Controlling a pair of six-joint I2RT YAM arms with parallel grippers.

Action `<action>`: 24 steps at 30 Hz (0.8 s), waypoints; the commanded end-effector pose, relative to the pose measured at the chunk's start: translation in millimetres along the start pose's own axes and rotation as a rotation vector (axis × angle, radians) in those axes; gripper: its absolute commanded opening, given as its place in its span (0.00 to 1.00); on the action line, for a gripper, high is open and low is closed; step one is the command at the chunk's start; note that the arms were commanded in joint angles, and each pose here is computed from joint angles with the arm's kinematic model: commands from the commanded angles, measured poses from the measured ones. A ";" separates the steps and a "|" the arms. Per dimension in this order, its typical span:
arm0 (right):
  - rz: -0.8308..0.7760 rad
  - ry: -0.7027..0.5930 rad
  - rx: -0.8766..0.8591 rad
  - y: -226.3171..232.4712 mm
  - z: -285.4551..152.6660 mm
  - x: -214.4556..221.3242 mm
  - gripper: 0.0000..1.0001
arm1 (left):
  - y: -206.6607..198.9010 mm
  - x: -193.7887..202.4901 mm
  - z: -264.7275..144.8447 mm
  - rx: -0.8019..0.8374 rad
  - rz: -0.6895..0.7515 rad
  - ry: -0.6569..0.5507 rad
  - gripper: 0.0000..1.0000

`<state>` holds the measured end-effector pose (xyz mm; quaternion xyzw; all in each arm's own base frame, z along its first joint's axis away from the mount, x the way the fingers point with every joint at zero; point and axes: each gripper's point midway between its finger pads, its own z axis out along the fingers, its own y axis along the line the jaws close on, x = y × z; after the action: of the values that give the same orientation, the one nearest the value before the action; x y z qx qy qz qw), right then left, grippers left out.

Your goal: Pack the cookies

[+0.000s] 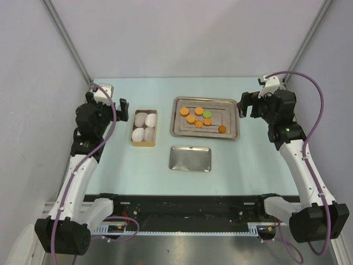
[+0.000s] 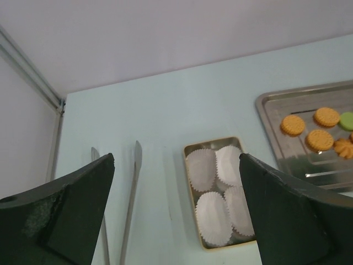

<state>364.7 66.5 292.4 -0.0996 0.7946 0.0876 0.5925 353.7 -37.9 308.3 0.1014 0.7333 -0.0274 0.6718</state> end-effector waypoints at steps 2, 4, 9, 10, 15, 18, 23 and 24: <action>-0.015 -0.022 -0.032 4.9 1.8 -7.8 1.00 | 42.6 23.9 1.4 -0.105 0.089 0.119 1.00; -0.014 -0.021 -0.031 4.3 2.2 -7.3 1.00 | 45.0 33.6 1.0 -0.065 0.106 0.147 1.00; -0.012 -0.009 -0.045 7.5 5.7 -3.8 1.00 | 76.8 59.8 -3.2 -0.067 0.114 0.230 1.00; -0.011 -0.006 -0.045 7.8 6.6 -2.9 1.00 | 82.3 63.0 -3.5 -0.066 0.131 0.244 1.00; -0.005 -0.005 -0.045 8.5 6.1 -3.0 1.00 | 118.0 95.0 -6.9 -0.047 0.097 0.374 1.00; -0.007 -0.006 -0.055 10.6 6.1 -3.0 1.00 | 132.9 118.8 -5.7 -0.033 0.101 0.442 1.00; -0.010 0.006 -0.078 15.7 8.9 0.5 1.00 | 144.9 161.4 1.6 -0.015 0.120 0.544 1.00; -0.011 0.011 -0.083 17.0 9.7 1.7 1.00 | 145.8 166.6 3.1 -0.008 0.118 0.554 1.00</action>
<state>366.9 76.5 282.2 -0.1138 0.8011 0.1061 0.5779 362.3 120.5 163.1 0.1009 0.8850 0.0465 0.4522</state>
